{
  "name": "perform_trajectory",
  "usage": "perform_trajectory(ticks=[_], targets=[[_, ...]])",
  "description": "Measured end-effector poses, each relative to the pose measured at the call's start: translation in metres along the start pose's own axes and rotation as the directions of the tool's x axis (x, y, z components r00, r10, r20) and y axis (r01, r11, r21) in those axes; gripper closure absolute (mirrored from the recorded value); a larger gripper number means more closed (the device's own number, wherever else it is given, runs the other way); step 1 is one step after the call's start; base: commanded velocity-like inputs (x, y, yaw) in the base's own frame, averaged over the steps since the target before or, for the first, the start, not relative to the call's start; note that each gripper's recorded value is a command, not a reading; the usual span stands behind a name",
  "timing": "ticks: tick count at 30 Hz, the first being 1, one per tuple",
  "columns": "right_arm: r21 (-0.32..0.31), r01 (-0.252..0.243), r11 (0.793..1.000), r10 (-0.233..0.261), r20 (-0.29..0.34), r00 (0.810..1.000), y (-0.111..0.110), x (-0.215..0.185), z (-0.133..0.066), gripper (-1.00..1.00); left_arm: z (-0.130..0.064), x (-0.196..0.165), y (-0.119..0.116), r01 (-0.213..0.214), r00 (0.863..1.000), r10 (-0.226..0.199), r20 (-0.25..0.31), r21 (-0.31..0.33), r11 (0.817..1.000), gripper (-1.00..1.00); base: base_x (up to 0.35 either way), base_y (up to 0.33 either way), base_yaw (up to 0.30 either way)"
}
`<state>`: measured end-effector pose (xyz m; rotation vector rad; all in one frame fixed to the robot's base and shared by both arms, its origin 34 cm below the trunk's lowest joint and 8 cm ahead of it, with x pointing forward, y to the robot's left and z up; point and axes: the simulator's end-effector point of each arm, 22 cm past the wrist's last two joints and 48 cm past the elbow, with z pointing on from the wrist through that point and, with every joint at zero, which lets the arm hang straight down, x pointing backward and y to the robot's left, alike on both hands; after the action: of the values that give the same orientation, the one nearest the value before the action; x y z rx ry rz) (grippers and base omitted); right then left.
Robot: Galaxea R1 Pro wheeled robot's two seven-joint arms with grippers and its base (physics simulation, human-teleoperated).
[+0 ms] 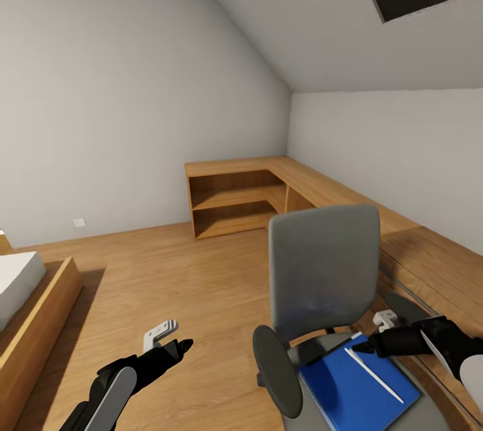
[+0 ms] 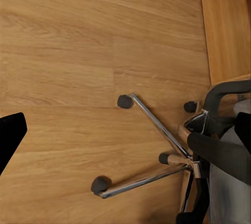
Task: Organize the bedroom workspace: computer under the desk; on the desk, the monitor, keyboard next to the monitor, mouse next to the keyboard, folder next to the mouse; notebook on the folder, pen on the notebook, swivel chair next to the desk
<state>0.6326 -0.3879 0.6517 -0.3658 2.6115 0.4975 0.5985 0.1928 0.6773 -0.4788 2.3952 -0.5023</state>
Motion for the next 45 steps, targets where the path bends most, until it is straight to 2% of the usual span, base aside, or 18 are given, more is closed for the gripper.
perform_trajectory(ticks=[6, 21, 34, 45], targets=[[0.005, 0.001, 1.0, -0.001, -0.009, 1.0, -0.001, 0.001, -0.002, -1.0, -0.001, -0.001, -0.001, 0.001, 1.0, -0.001, 0.0, 0.0, 1.0, -1.0, 0.0, 0.0, 0.0], [0.041, 0.009, 0.999, -0.005, -0.078, 0.997, -0.009, 0.017, -0.002, -1.0, -0.001, -0.001, -0.001, 0.001, 1.0, -0.001, 0.0, 0.0, 1.0, -1.0, 0.0, 0.0, 0.0], [0.177, 0.033, 0.984, -0.015, -0.106, 0.994, -0.039, 0.023, -0.005, -1.0, -0.001, -0.001, 0.0, 0.001, 1.0, -0.001, 0.0, -0.001, 1.0, -1.0, 0.0, 0.0, 0.0], [0.2, 0.04, 0.979, -0.018, -0.112, 0.994, -0.045, 0.024, -0.007, -1.0, -0.001, -0.001, -0.001, 0.0, 1.0, 0.0, 0.0, -0.001, 1.0, -1.0, 0.0, 0.0, 0.0]])
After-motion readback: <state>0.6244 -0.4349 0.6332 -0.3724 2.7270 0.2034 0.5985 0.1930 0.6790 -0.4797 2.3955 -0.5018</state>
